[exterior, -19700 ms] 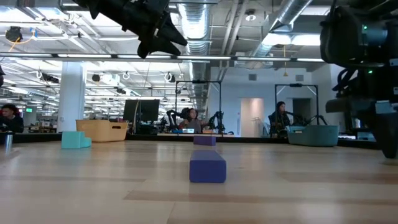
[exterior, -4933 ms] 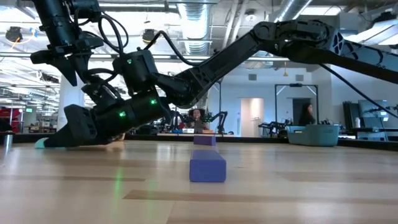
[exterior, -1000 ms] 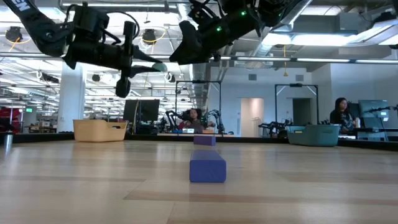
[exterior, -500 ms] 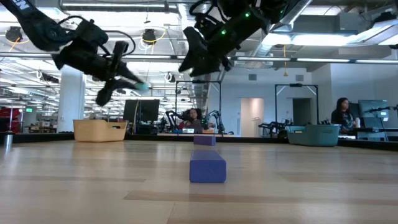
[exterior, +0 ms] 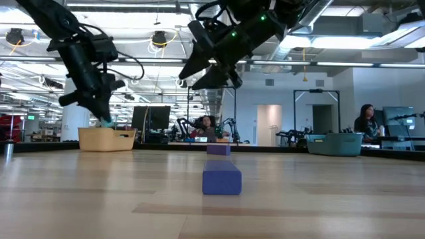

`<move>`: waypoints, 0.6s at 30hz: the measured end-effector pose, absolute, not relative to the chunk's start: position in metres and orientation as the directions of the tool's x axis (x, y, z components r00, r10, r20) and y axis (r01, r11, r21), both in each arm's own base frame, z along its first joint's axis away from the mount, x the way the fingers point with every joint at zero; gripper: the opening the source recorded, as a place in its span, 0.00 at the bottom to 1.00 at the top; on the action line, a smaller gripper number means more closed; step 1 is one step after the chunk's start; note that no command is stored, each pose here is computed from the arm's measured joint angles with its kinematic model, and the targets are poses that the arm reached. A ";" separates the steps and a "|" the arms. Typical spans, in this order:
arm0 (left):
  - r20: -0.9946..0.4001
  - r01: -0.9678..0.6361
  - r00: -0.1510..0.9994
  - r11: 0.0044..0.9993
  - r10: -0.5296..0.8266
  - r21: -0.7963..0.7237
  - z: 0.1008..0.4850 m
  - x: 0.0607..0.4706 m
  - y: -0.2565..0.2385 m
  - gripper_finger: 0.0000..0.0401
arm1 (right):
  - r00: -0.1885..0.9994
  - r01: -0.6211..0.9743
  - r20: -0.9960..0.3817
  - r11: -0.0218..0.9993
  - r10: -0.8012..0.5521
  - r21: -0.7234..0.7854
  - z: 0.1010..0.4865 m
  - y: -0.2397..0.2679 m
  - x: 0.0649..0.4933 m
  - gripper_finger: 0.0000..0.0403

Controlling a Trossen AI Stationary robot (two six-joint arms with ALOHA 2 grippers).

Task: Sort & place blocks by color
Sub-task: Put the light blue block into the yellow bin, then put the bottom right blue block into the orange bin

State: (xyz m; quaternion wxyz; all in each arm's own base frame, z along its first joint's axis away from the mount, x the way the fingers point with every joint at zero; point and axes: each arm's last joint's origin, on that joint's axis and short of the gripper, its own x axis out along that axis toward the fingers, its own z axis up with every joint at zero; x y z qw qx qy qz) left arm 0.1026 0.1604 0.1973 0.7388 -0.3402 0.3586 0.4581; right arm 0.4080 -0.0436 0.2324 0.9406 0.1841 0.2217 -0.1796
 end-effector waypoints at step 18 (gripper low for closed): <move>-0.861 -0.930 0.264 0.352 0.435 -0.107 0.198 0.101 0.160 0.41 | 0.628 0.692 -0.635 0.696 -0.450 0.191 0.239 -0.009 0.368 0.63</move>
